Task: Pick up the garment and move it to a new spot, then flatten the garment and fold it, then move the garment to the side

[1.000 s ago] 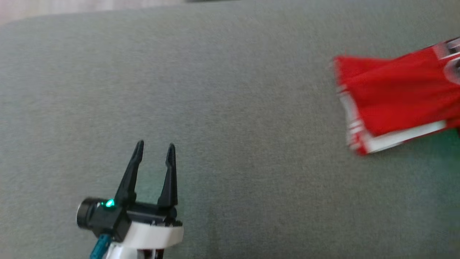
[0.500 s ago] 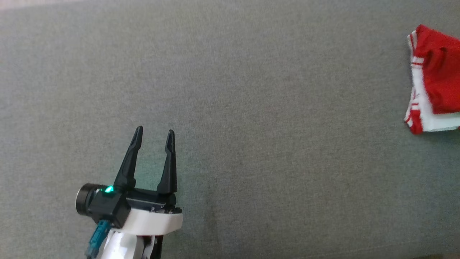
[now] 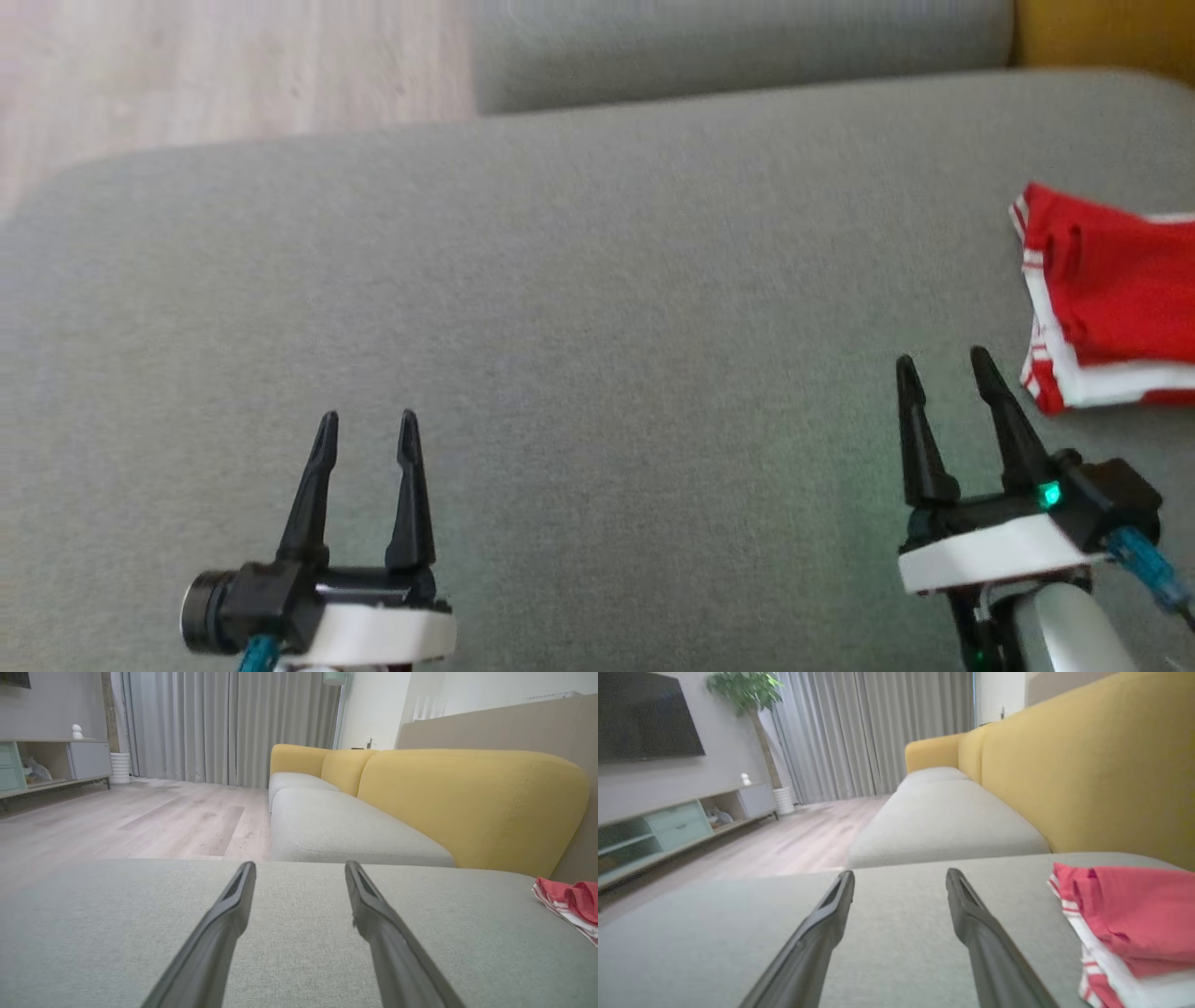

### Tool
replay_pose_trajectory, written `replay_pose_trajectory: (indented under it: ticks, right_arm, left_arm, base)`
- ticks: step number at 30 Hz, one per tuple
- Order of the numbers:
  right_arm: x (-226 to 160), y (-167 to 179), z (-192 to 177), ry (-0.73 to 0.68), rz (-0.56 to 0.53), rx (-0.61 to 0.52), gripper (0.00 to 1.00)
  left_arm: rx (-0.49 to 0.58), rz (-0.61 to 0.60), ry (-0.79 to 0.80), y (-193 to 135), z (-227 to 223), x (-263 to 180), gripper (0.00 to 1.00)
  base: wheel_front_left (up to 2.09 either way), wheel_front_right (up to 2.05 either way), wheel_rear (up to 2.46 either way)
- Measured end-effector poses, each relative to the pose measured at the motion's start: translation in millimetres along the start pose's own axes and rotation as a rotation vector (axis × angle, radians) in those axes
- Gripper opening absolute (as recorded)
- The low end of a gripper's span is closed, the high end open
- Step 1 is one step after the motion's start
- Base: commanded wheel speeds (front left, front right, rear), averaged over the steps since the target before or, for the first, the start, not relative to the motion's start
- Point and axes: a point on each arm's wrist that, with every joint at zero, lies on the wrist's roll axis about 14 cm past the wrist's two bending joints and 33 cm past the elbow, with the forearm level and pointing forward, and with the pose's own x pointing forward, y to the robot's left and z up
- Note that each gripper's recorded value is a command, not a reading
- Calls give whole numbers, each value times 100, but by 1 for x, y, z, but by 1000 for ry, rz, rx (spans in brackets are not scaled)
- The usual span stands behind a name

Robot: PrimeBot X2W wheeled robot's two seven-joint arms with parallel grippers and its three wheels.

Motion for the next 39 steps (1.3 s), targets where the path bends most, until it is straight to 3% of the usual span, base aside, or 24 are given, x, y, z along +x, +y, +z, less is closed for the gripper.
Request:
replay_pose_trajectory:
  ticks: [5, 12, 21, 22, 28, 39]
  right_arm:
    - [-13, 29, 40, -132, 68, 45, 100]
    - [-45, 42, 29, -104, 85, 65, 100]
    - [-51, 40, 35, -129, 74, 62, 100]
    - [-52, 39, 36, -131, 72, 62, 0]
    - [-61, 35, 8, -43, 49, 88, 0]
    - [-59, 28, 4, -27, 13, 219, 0]
  left_arm:
    - [12, 68, -52, 12, 18, -23, 100]
    - [15, 139, -56, 25, 18, -58, 100]
    - [17, 114, -76, 19, 24, -58, 100]
    - [17, 110, -80, 18, 25, -58, 0]
    - [-3, 128, 5, 21, -1, -67, 0]
    - [-133, 149, 45, 26, -10, -66, 0]
  base:
    - [0, 0, 0]
    - [0, 0, 0]
    - [0, 0, 0]
    - [0, 0, 0]
    - [0, 0, 0]
    - [0, 0, 0]
